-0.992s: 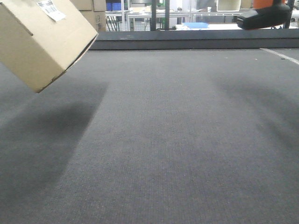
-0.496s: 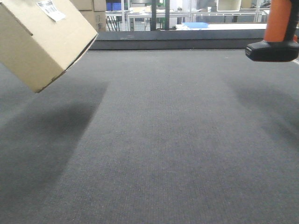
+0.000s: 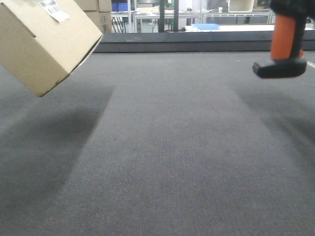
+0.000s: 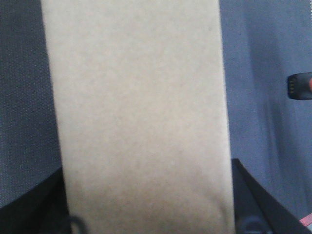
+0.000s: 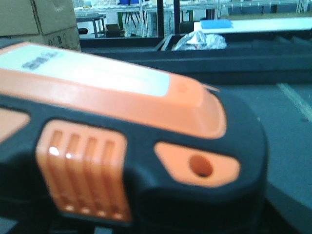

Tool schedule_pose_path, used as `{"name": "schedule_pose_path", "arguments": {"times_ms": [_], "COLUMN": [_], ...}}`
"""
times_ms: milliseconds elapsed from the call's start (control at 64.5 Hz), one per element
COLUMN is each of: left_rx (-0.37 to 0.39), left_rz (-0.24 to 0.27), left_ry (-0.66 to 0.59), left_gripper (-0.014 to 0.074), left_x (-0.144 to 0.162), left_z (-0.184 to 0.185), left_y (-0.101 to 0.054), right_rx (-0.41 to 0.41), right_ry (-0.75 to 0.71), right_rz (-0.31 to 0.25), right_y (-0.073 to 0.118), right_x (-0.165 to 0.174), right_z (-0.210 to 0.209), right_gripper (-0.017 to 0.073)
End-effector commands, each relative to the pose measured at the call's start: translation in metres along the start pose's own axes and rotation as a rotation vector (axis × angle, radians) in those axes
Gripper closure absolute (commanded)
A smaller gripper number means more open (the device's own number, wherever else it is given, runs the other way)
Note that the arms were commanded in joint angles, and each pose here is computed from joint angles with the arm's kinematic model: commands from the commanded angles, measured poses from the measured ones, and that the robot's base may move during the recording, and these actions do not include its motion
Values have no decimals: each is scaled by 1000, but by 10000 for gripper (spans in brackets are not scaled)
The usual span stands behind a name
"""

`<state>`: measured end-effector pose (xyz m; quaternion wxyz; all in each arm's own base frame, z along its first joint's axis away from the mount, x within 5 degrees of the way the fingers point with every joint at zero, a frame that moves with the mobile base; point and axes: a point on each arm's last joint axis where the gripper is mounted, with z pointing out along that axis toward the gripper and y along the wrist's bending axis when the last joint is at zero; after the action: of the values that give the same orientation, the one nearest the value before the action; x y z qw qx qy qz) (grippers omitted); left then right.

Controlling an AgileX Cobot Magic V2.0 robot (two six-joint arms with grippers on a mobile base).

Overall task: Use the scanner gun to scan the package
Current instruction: 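Lower the scanner gun back onto the table with the right gripper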

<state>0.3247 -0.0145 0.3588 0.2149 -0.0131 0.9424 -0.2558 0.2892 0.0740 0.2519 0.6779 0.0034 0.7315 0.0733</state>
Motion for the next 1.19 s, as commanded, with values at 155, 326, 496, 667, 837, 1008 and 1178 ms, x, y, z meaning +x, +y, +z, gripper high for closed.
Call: {"name": "schedule_pose_path", "arguments": {"times_ms": [155, 326, 496, 667, 837, 1008, 1178], "left_rx": [18, 17, 17, 17, 17, 17, 18], "left_rz": [7, 7, 7, 7, 7, 7, 7], "left_ry": [-36, -39, -39, -39, -39, -39, -33], "left_gripper": [705, 705, 705, 705, 705, 705, 705], "left_x": [-2, -2, -2, -2, -2, -2, -2], "left_z": [-5, -5, -5, -5, -5, -5, -5], "left_y": [-5, -5, -5, -5, -5, -5, -5], "right_rx": [16, 21, 23, 21, 18, 15, 14], "right_ry": [-40, -8, 7, 31, 63, 83, 93], "right_rz": [14, 5, 2, 2, 3, 3, 3], "right_y": [-2, -2, -2, -2, -2, -2, -2], "right_x": [9, 20, 25, 27, 30, 32, 33], "right_z": [11, 16, 18, 18, 18, 18, 18], "right_gripper": [721, 721, 721, 721, 721, 721, 721]}}
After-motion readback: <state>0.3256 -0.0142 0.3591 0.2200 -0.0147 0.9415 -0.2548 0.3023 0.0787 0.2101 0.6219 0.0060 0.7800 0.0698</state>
